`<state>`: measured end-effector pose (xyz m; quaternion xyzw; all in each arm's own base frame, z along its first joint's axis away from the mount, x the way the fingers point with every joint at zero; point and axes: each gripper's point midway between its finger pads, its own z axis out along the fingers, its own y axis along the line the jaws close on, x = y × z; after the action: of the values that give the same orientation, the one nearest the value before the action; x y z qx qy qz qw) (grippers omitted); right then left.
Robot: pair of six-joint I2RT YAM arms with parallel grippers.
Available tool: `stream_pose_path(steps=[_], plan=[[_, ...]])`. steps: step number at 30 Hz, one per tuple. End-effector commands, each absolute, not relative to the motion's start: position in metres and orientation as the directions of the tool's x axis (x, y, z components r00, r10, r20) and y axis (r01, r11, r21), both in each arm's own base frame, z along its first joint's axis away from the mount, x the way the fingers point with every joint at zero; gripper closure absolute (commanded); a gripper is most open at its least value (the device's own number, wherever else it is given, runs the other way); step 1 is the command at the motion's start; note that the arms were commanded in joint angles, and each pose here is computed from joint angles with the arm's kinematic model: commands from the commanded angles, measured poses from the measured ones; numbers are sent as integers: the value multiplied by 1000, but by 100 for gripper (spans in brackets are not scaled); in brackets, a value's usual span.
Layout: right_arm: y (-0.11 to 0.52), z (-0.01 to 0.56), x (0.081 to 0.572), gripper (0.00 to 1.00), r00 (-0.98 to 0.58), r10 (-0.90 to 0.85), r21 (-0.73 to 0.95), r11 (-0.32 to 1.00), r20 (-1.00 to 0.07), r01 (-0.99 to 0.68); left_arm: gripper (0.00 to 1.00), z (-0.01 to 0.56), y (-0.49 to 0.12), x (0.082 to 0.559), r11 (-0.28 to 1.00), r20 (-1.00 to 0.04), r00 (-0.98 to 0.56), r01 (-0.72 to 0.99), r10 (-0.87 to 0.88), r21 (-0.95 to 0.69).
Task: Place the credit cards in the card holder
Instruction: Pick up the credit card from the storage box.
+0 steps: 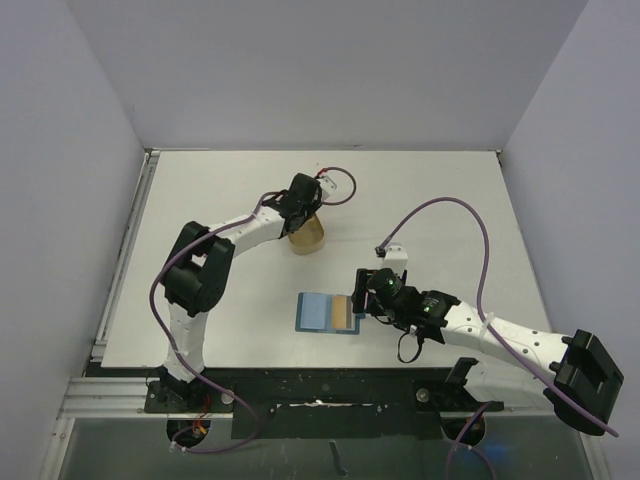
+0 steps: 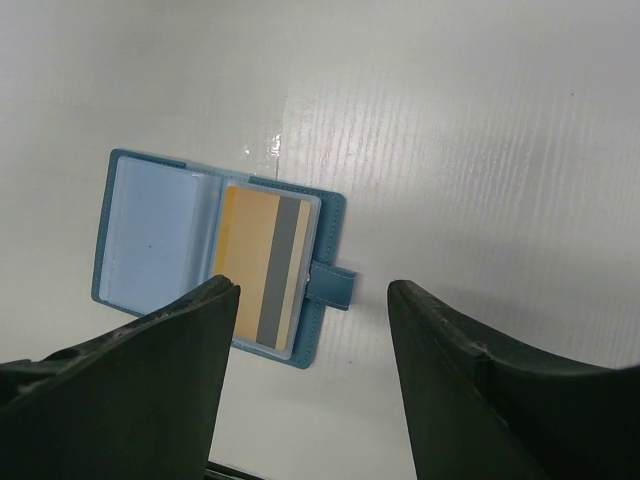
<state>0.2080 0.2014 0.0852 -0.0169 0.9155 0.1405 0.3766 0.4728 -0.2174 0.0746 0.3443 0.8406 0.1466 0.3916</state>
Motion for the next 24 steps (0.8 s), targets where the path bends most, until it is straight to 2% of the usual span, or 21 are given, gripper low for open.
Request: stream_pose_path(steps=[1, 18, 24], plan=[[209, 100, 219, 38, -678, 106, 273, 951, -728, -145, 64, 97, -231, 491, 728, -603, -409, 428, 685, 536], [203, 99, 217, 39, -679, 113, 272, 953, -725, -132, 74, 105, -235, 499, 724, -606, -398, 418, 689, 549], [200, 103, 216, 40, -671, 126, 280, 952, -730, -126, 84, 108, -236, 500, 726, -610, -395, 419, 687, 546]])
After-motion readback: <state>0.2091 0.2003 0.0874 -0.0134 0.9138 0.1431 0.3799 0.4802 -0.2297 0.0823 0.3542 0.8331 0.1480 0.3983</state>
